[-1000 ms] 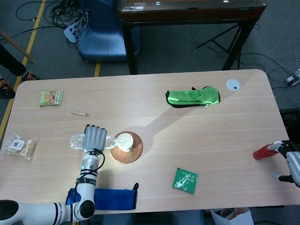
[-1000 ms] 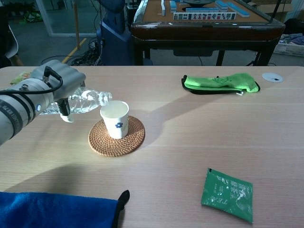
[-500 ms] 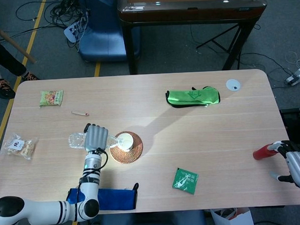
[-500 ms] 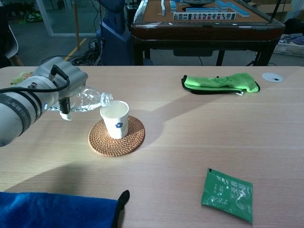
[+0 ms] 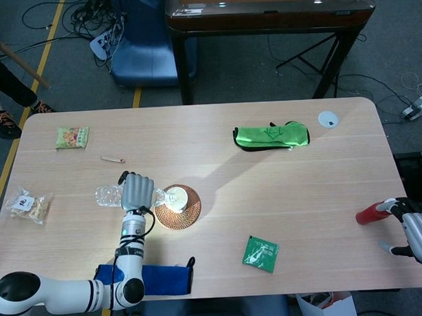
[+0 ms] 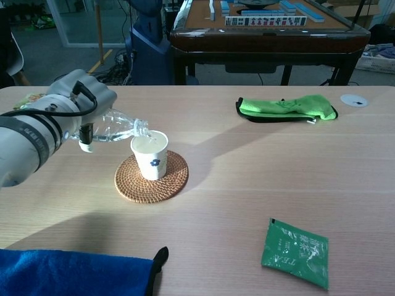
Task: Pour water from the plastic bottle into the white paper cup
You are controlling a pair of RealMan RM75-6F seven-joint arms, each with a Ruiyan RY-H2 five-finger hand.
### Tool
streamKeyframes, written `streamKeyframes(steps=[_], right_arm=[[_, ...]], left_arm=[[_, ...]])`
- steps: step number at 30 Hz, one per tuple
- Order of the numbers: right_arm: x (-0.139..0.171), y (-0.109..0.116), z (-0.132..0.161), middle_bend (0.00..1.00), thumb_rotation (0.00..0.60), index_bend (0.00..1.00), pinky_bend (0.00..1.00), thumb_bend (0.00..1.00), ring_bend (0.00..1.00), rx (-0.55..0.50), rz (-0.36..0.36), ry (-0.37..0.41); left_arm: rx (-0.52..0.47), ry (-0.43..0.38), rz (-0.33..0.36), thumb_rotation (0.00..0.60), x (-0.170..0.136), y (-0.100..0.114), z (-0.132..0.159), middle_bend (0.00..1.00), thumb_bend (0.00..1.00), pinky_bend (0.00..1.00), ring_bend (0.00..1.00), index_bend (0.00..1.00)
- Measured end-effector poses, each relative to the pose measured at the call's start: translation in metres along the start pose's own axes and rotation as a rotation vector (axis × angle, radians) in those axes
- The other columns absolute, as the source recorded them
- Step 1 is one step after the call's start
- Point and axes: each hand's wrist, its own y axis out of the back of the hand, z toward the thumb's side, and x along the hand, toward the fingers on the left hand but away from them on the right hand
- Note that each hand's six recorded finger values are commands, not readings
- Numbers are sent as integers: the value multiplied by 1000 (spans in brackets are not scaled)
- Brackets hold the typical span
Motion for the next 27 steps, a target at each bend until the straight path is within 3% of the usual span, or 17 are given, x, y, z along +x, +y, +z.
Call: streamKeyframes(steps=[27], right_arm=[[0, 0, 0, 303, 600, 331, 241, 131, 157, -4, 2, 2]], left_arm=[[48, 27, -19, 600, 3, -4, -3, 826, 9, 459, 562, 712]])
